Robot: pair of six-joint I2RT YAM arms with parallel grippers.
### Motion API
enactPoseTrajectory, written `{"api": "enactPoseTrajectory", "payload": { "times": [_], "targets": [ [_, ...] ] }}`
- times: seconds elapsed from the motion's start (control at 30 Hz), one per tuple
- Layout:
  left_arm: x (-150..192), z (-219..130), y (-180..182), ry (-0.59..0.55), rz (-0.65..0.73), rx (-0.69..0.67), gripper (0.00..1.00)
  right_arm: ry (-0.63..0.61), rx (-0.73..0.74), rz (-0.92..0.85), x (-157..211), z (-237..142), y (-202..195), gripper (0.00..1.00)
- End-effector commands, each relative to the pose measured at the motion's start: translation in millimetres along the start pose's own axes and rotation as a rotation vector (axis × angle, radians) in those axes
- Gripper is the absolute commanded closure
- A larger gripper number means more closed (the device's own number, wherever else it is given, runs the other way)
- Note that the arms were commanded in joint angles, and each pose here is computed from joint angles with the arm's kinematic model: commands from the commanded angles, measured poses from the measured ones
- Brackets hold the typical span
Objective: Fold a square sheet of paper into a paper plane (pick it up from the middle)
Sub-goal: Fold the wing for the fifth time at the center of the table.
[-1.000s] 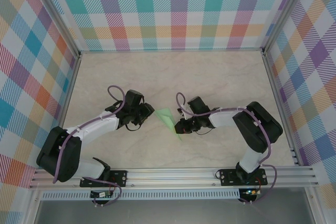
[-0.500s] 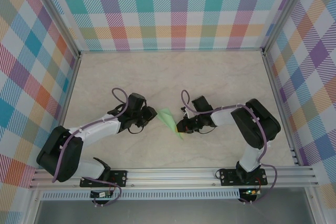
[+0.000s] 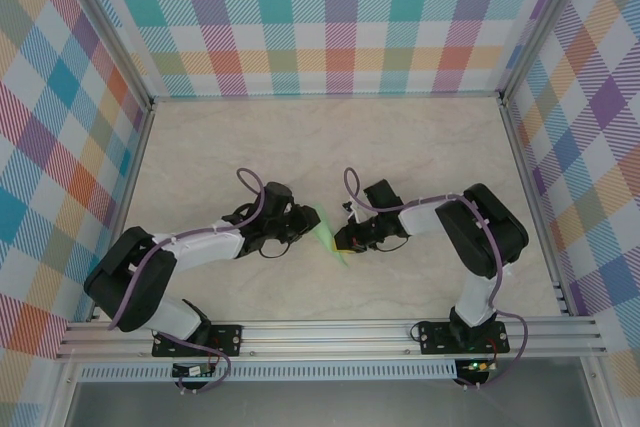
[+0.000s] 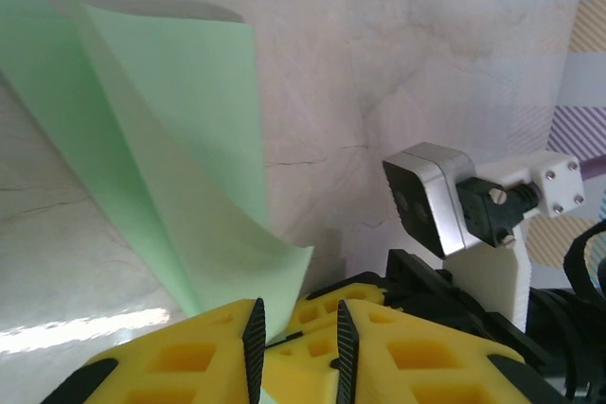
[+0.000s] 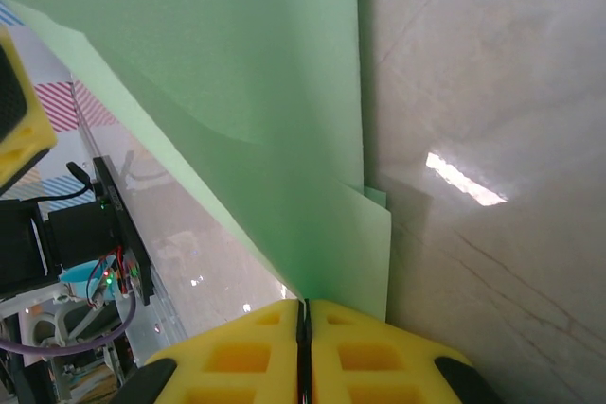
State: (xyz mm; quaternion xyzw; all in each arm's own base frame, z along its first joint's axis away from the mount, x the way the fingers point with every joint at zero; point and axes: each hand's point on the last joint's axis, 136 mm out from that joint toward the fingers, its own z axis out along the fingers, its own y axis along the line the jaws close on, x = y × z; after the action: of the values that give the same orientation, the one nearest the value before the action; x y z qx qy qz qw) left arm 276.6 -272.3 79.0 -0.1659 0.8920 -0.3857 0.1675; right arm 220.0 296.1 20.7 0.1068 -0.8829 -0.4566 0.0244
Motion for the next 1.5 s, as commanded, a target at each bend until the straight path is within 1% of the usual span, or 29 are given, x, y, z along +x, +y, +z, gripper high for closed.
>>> {"api": "enactPoseTrajectory", "payload": {
  "times": [0.0, 0.13, 0.23, 0.5, 0.7, 0.8, 0.93, 1.1, 1.27, 1.47],
  "targets": [
    [4, 8, -14, -0.001, 0.042, 0.069, 0.72, 0.018, -0.012, 0.029, -2, 0, 1, 0.9],
    [7, 19, -19, 0.006, 0.06, 0.079, 0.71, 0.022, -0.009, 0.036, -1, 1, -1, 0.89],
    [8, 25, -12, 0.006, 0.055, 0.059, 0.71, 0.02, -0.007, 0.036, -2, 2, -1, 0.89],
    [4, 29, -1, -0.021, 0.083, 0.022, 0.71, 0.019, 0.006, 0.047, -1, 1, -3, 0.89],
    [1, 35, -1, -0.031, 0.101, 0.024, 0.7, 0.018, 0.014, 0.058, -1, 2, -6, 0.89],
    [0, 32, -7, -0.037, 0.108, 0.049, 0.69, 0.016, 0.024, 0.068, -1, 2, -8, 0.9],
    [-3, 17, -18, -0.066, 0.116, 0.089, 0.66, 0.021, 0.03, 0.084, 0, 2, -9, 0.91],
    [2, 4, -14, -0.074, 0.122, 0.095, 0.64, 0.034, 0.019, 0.113, 1, 4, -9, 0.91],
    [10, 9, -9, -0.05, 0.13, 0.095, 0.64, 0.033, 0.014, 0.135, 1, 4, -9, 0.91],
    [9, 20, -15, -0.04, 0.136, 0.119, 0.65, 0.035, 0.025, 0.148, 1, 5, -12, 0.91]
  ]
}}
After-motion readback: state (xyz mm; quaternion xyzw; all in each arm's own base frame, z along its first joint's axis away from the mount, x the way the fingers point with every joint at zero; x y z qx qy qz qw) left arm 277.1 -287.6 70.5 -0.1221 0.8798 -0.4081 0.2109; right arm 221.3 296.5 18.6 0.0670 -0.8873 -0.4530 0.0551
